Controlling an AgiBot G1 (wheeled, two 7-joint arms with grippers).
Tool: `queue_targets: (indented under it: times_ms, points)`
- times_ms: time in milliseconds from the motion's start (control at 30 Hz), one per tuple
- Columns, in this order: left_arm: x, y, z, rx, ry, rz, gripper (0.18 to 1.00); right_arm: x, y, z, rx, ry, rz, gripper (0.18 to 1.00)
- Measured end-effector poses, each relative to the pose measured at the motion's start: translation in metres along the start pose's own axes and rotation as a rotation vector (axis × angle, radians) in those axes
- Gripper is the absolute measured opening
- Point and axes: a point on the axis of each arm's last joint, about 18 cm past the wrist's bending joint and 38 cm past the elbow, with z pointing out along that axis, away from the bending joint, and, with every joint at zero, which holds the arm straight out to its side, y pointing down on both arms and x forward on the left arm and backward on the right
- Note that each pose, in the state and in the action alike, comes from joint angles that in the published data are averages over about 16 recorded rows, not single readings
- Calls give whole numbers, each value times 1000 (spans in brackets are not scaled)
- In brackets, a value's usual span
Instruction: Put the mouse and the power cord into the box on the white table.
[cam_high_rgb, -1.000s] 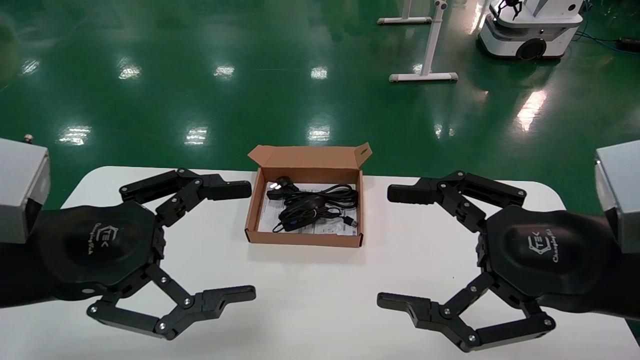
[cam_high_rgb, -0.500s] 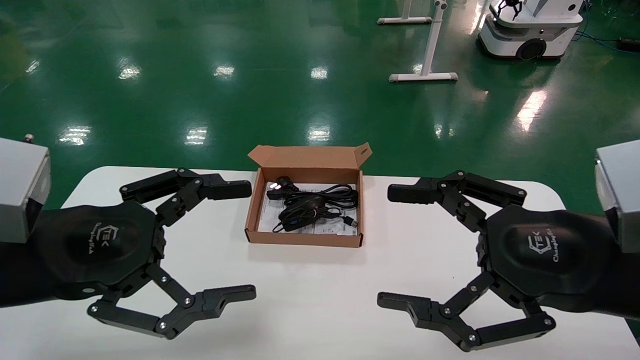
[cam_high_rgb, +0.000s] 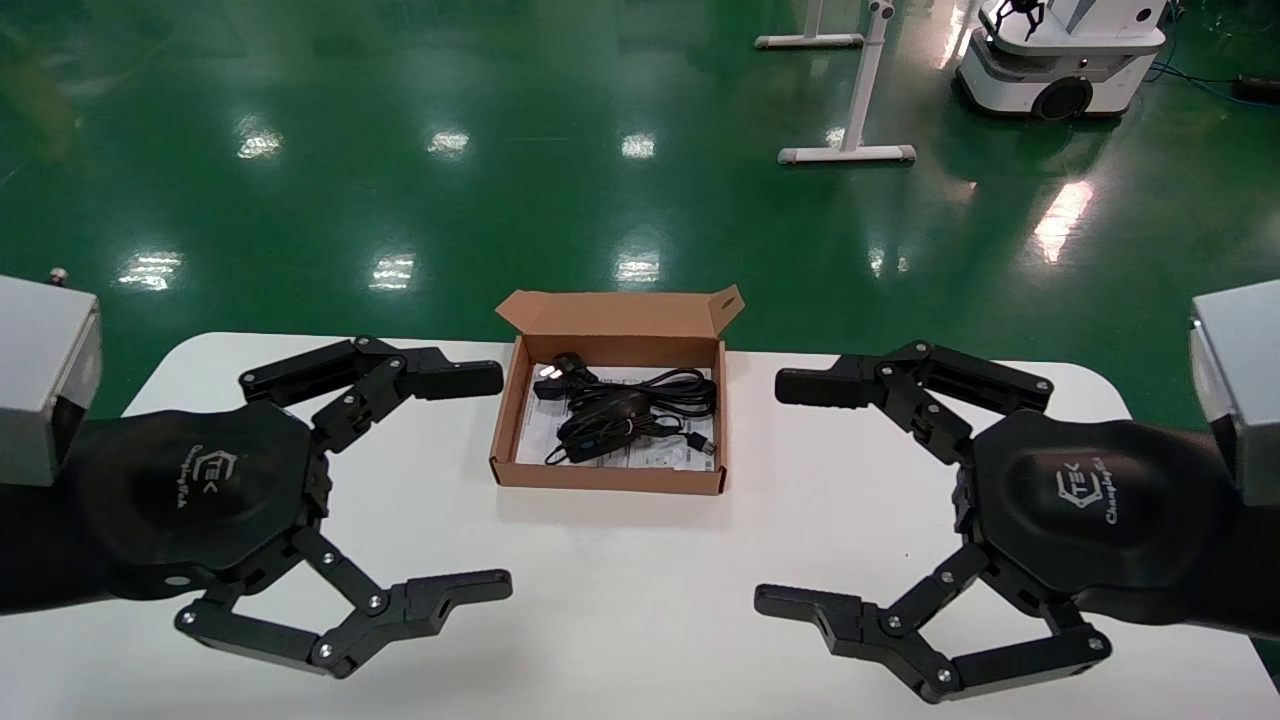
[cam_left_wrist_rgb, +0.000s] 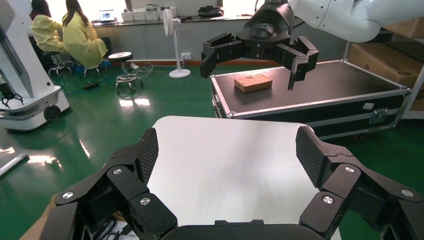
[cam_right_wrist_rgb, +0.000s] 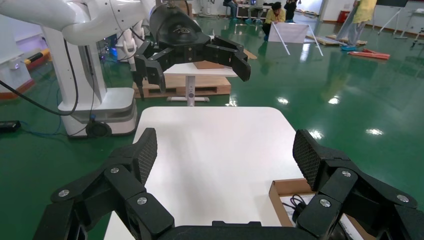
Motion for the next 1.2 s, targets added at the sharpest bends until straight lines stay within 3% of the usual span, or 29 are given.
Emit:
queue_targets:
  times_ms: [1200]
  points:
    - [0,0,0,0,0,0,1000,0,0,0,0,0,0,1001]
